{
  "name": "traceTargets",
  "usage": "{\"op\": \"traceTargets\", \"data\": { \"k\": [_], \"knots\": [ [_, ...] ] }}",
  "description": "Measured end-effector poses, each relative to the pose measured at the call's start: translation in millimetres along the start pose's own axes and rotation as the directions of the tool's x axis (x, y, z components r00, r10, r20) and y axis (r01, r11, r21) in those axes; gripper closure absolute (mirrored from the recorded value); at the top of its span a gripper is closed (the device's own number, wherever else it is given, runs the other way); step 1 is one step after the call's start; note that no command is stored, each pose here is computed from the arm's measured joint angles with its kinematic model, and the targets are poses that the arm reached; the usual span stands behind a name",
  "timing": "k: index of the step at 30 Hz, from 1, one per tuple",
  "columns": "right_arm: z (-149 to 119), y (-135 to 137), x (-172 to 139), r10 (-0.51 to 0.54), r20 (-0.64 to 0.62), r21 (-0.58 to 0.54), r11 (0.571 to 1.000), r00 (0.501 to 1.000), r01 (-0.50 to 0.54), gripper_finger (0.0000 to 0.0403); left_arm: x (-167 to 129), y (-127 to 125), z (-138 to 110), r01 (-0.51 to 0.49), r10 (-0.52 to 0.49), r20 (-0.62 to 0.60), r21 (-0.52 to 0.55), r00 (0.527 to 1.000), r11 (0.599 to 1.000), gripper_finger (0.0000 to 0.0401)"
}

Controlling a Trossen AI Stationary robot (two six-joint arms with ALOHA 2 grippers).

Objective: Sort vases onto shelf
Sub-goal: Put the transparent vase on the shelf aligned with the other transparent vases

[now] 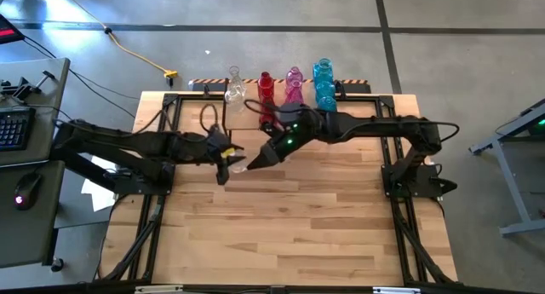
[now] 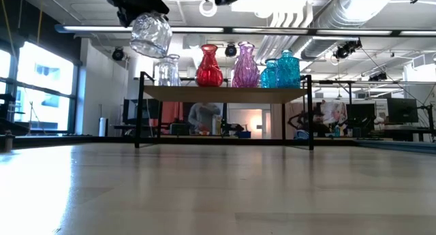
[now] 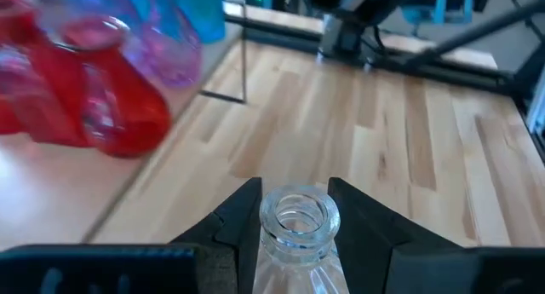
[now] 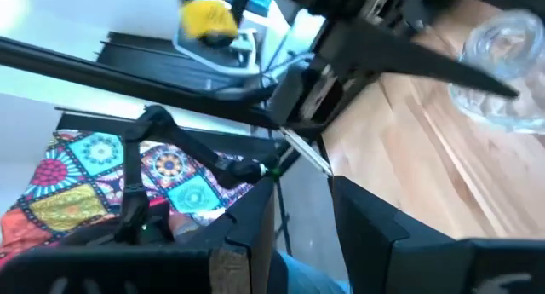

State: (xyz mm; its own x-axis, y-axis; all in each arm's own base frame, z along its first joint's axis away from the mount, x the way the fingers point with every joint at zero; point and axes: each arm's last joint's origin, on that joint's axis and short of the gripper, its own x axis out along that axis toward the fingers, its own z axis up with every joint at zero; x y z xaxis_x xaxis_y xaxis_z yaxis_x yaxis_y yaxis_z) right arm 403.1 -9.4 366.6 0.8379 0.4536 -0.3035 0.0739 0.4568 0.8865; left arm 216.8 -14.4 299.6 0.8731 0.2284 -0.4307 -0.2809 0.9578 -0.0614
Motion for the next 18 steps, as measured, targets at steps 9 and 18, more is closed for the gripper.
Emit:
{"op": "traceTargets", "data": {
  "k": [9, 18],
  "knots": [
    [2, 33, -42, 0.049, 0.132, -0.116, 0.993, 0.990, -0.033, 0.0300, -30, 21, 9, -0.042, 0.044, 0.081, -0.028, 0.996, 0.999, 0.0291],
    [-3, 55, -71, 0.079, 0.216, -0.204, 0.978, 0.973, -0.034, 0.0300, -58, 35, 10, -0.064, 0.067, 0.131, -0.032, 0.989, 0.997, 0.0291]
  ]
}}
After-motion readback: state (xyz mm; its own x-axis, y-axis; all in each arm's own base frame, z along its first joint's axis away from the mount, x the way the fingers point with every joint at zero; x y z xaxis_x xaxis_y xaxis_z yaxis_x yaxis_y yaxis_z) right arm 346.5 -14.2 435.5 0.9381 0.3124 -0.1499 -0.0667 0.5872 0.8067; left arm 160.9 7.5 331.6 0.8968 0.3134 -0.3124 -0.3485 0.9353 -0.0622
